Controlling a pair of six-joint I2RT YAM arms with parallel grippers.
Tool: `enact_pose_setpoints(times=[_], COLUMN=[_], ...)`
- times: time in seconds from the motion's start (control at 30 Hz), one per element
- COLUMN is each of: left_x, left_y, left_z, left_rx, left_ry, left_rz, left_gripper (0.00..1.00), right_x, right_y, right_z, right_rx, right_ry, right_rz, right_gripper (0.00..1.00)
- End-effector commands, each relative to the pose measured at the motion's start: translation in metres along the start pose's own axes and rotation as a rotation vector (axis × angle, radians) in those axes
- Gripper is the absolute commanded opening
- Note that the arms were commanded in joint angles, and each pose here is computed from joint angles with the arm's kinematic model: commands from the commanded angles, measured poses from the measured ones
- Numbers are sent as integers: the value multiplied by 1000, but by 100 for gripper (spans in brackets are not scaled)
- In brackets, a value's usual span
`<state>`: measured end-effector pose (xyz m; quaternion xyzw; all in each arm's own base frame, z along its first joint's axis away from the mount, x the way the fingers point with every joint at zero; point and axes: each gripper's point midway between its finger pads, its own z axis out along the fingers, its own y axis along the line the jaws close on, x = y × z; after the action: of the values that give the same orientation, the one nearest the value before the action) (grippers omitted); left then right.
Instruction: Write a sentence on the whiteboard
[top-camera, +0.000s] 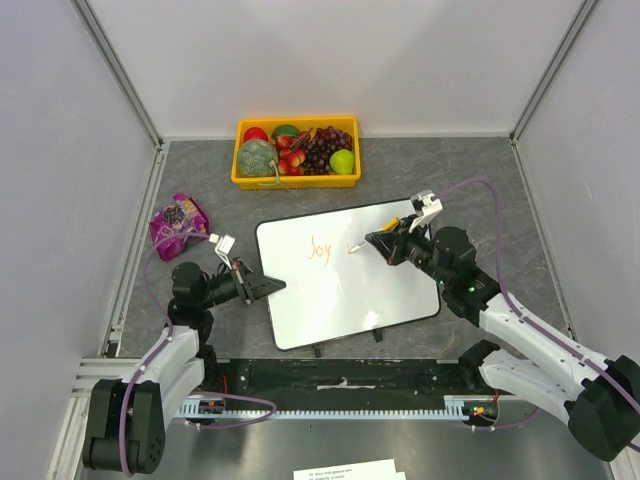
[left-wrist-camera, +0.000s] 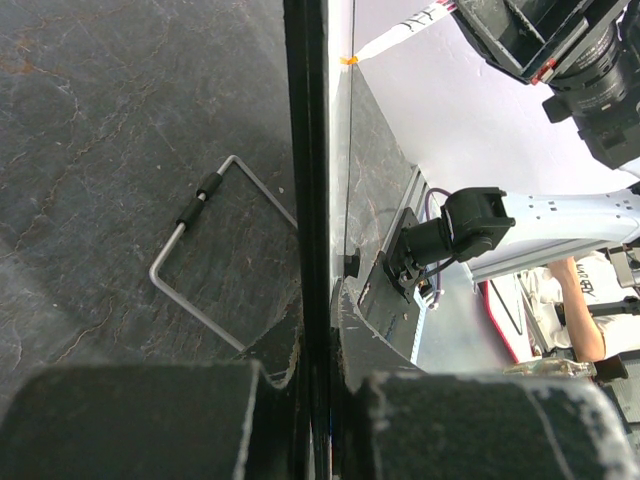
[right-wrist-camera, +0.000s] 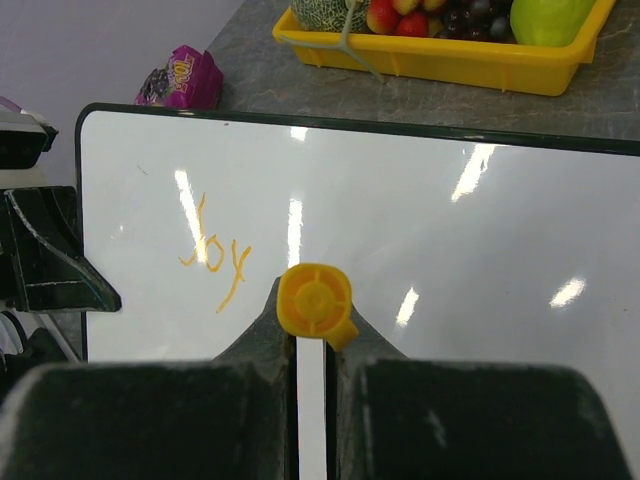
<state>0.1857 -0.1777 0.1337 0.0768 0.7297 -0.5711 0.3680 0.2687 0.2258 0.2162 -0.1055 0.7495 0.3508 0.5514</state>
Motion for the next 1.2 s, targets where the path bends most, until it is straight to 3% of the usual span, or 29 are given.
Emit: enact_pose_setpoints(times=[0.0, 0.3, 1.17], left_x=[6, 6, 6], left_y=[8, 7, 8], left_z=[-1, -1, -1], left_rx=[-6, -4, -7], left_ry=[7, 7, 5], left_rz=[95, 95, 93], left_gripper=[2, 2, 2], right_x=[-39, -65, -20], right_y=[17, 19, -21], right_z=[-3, 3, 20], right_rx=[-34, -13, 119], right_ry=[-76, -133, -53], right_rz=[3, -16, -34], right_gripper=[0, 0, 0])
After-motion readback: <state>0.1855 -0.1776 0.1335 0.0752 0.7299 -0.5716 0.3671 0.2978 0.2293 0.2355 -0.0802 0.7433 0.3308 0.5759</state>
